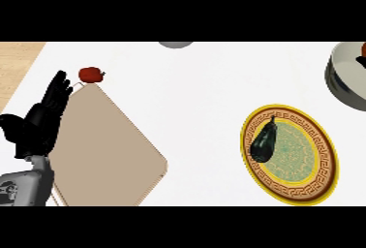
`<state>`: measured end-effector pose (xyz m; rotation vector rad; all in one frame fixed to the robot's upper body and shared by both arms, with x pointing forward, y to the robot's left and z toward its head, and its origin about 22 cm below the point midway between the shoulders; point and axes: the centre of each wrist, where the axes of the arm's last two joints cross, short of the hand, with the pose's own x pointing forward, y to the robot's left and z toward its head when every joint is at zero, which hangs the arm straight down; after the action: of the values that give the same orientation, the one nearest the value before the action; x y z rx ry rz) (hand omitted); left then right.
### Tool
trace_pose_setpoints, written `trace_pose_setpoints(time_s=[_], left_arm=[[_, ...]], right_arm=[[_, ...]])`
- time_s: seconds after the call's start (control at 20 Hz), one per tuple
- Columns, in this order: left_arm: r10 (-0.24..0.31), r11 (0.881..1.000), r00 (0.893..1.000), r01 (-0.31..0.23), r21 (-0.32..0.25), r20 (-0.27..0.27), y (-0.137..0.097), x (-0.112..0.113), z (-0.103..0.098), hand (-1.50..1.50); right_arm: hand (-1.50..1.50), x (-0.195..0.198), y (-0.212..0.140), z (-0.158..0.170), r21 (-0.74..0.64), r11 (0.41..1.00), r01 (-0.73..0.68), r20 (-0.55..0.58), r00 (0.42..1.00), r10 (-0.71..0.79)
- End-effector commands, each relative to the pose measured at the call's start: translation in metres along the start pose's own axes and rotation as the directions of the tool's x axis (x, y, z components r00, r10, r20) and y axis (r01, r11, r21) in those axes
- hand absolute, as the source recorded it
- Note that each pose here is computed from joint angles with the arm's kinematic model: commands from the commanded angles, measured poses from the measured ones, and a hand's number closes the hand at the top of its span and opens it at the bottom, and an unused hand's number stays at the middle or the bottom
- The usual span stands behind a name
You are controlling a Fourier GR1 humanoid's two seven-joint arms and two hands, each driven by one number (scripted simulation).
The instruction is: Pick the squash from the plate and place it in the bowl
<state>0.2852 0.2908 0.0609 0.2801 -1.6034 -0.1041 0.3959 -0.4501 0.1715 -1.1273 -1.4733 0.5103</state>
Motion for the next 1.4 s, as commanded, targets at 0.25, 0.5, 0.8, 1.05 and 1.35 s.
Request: trace_pose_setpoints(time_s=[0.25,0.5,0.8,1.05,1.35], left_arm=[[0.008,1.0,1.0,-0.007,-0.01,0.014,-0.013,0.001,-0.003,0.0],[0.002,1.0,1.0,-0.002,0.005,0.01,-0.005,0.011,-0.009,0.0],[0.0,1.0,1.0,0.0,0.014,-0.01,0.003,-0.001,-0.004,0.0],[0.001,1.0,1.0,-0.001,0.012,0.0,0.003,0.008,-0.001,0.0],[-0.007,1.0,1.0,0.006,0.026,0.014,0.004,0.011,-0.004,0.0]], right_arm=[[-1.5,-0.055,-0.003,0.023,0.22,0.974,-0.045,-0.238,0.966,0.098],[-1.5,-0.069,0.005,0.033,0.26,0.964,0.055,-0.147,0.989,-0.017],[-1.5,-0.066,-0.011,0.027,-0.018,0.858,0.513,-0.126,0.85,-0.511],[-1.5,-0.088,-0.052,0.037,-0.125,0.704,0.699,-0.102,0.697,-0.71],[-1.5,-0.137,-0.083,0.08,-0.113,0.696,0.71,-0.142,0.681,-0.718]])
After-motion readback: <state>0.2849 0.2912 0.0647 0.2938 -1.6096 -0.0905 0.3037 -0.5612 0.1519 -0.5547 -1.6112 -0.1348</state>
